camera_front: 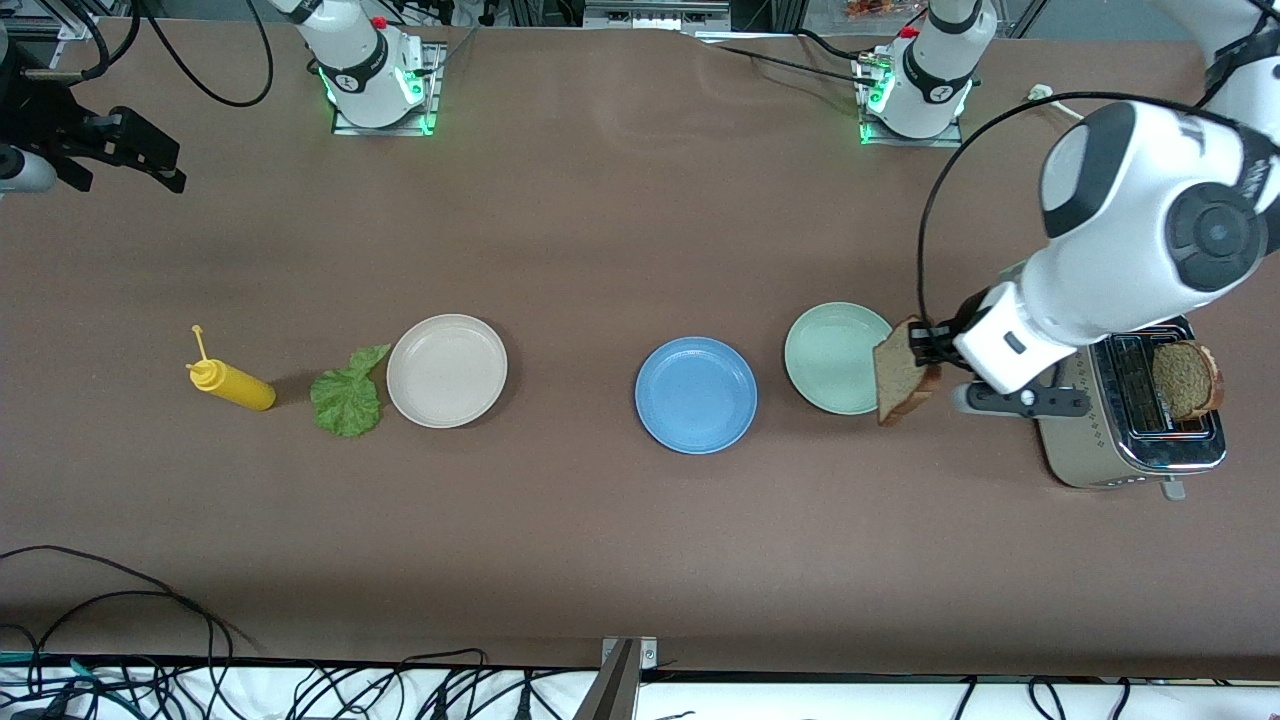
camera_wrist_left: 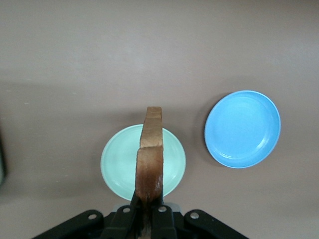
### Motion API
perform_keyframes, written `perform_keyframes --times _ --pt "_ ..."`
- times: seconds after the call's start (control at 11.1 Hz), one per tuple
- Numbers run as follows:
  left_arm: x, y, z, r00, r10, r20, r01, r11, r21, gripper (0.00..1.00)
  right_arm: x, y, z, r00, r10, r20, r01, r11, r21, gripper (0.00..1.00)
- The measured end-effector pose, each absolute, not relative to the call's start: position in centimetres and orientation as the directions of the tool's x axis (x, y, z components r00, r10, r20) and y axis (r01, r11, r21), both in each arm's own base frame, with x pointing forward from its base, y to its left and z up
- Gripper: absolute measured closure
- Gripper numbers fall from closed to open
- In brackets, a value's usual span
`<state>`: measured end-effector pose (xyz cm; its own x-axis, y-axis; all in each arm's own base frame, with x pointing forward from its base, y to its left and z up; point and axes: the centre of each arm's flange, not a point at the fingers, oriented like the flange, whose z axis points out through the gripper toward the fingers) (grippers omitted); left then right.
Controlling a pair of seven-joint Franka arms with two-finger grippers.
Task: Make sandwich in blue plate with both arms
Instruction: 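Carry the bread slice with the left gripper to the blue plate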
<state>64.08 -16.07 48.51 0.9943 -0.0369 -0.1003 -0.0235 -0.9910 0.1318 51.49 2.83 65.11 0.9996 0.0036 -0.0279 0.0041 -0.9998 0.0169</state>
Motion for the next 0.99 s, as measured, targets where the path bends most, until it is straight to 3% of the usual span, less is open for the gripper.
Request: perform_keyframes --times 0.36,0.99 --pt "64.4 -21.4 44.7 0.991 -0.089 -0.102 -0.070 -0.981 0.178 0.91 51.5 2.8 65.1 1.000 0.004 -0.028 0.004 -1.000 0.017 0.00" --pt "63.4 -33.0 37.4 0.993 0.005 -0.118 0.041 -0.950 0.311 0.91 51.6 2.8 64.9 0.999 0.003 -0.032 0.004 -1.000 0.017 0.00"
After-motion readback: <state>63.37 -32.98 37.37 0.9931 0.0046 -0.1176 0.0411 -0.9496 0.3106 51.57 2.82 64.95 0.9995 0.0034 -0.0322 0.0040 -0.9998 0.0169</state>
